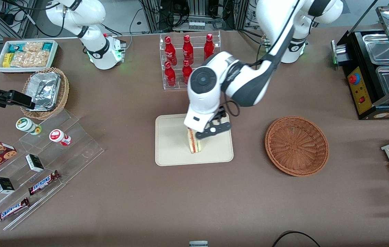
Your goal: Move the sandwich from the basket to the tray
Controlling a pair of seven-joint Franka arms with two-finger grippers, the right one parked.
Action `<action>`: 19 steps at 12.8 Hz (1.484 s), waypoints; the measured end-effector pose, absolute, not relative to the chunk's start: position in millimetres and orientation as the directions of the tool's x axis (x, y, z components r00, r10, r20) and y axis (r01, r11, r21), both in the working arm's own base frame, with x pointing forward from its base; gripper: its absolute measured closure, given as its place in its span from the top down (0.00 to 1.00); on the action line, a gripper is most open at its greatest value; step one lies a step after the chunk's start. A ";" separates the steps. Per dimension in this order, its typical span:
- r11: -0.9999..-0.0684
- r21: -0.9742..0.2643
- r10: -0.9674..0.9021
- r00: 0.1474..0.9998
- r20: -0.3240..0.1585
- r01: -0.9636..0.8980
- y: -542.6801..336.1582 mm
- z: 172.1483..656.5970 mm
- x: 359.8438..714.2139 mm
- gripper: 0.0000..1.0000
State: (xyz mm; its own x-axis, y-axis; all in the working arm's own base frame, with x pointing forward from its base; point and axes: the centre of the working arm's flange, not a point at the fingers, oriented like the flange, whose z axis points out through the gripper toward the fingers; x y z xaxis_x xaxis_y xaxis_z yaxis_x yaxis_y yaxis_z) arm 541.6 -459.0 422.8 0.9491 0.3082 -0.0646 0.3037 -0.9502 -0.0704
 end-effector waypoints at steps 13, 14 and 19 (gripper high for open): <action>-0.999 -0.033 0.039 0.986 -0.160 0.034 -164.9 511.1 571.3 1.00; -0.999 -0.028 0.026 0.987 -0.157 0.022 -148.5 519.3 565.1 1.00; -0.999 -0.005 -0.050 0.979 -0.198 -0.052 -72.8 561.8 528.0 1.00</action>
